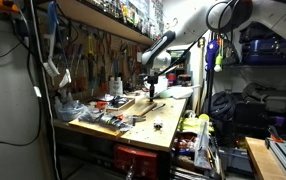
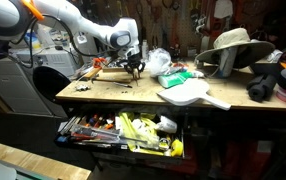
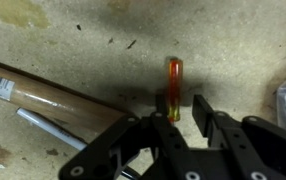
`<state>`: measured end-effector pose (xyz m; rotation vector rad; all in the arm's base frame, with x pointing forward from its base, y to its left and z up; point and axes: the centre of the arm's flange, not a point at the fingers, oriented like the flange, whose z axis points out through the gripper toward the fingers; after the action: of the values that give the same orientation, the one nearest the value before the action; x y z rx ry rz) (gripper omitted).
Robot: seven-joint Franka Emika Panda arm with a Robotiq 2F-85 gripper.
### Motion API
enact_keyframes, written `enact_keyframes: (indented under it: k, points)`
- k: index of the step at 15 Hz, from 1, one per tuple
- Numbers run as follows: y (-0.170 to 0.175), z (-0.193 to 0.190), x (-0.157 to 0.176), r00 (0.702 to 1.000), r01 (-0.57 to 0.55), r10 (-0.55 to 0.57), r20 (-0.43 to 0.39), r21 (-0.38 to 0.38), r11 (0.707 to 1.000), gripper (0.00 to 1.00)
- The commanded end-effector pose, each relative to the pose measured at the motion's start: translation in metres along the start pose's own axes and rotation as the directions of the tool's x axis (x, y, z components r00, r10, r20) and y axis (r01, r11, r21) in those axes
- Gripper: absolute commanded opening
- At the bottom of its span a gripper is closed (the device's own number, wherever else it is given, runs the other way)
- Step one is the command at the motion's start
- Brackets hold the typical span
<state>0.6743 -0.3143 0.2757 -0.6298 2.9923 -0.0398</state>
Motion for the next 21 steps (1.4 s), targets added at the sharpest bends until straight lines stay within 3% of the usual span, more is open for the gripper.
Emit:
enact_keyframes:
  k: [1,5,8,11,15,21]
  points:
    - [0.006,-0.012,0.000,0.999,0.042,-0.042,-0.017,0.017,0.999,0.68]
    - [0.019,-0.040,0.013,0.958,0.281,-0.277,-0.066,0.044,0.959,0.97]
    - [0.029,-0.058,0.022,0.896,0.439,-0.435,-0.093,0.040,0.897,1.00]
    - [0.042,-0.068,0.035,0.810,0.580,-0.576,-0.109,0.008,0.815,1.00]
    - [0.051,-0.078,0.057,0.664,0.740,-0.739,-0.119,-0.038,0.671,1.00]
    - [0.060,-0.091,0.075,0.384,0.907,-0.907,-0.176,-0.116,0.406,1.00]
